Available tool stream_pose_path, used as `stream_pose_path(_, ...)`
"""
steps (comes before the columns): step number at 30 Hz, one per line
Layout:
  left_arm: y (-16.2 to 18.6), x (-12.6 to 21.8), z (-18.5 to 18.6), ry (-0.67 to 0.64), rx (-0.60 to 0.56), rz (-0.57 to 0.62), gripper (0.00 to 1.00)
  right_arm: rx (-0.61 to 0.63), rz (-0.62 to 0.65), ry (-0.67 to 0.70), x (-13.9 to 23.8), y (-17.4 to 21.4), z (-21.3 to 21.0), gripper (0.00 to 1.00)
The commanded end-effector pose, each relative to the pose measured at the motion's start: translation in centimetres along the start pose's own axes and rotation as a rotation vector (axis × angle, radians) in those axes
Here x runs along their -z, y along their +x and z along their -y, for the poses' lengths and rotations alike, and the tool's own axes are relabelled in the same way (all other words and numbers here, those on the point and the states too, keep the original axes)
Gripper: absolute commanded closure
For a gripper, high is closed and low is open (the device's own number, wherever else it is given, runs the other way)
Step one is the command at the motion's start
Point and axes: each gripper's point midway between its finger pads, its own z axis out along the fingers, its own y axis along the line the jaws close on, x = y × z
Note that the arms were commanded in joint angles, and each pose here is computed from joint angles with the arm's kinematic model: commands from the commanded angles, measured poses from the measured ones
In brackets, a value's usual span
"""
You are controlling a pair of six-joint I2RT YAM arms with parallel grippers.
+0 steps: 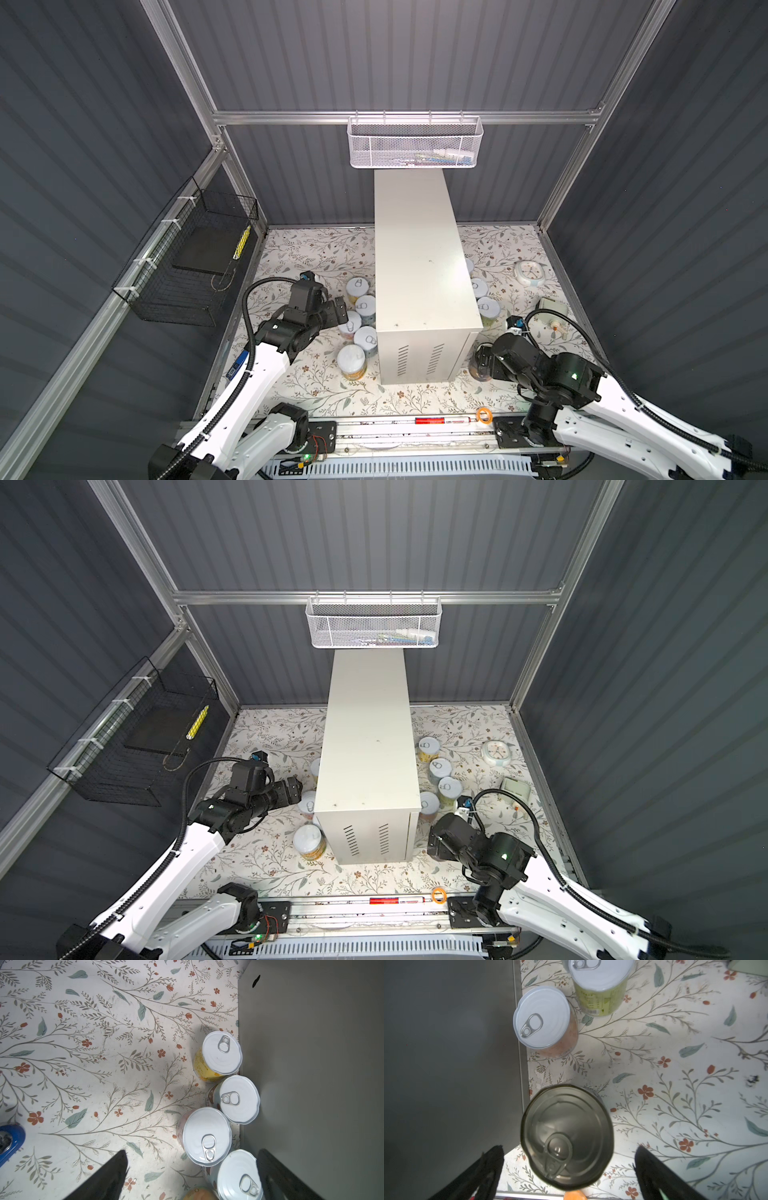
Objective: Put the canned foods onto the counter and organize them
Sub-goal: 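Lower the right gripper onto the blue tomato can while the left arm moves, then close the right gripper around the blue tomato can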
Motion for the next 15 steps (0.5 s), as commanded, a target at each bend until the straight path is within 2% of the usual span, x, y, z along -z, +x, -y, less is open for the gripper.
stream_pose_path(1, 0.0, -0.1, 0.4, 0.023, 0.005, -0.001, 0.03, -0.015, 0.020, 0.054, -0.9, -0.1, 0.0, 0.01)
stream_pose_path(5, 0.0, 0.0, 0.4, 0.026, 0.013, 0.008, 0.03, -0.032, 0.030, 0.115, -1.8, 0.1, 0.8, 0.01)
stream_pose_path(15, 0.3, -0.7, 0.2, 0.024, 0.026, 0.009, 0.04, -0.119, 0.086, 0.136, -4.6, 1.4, 2.5, 0.07)
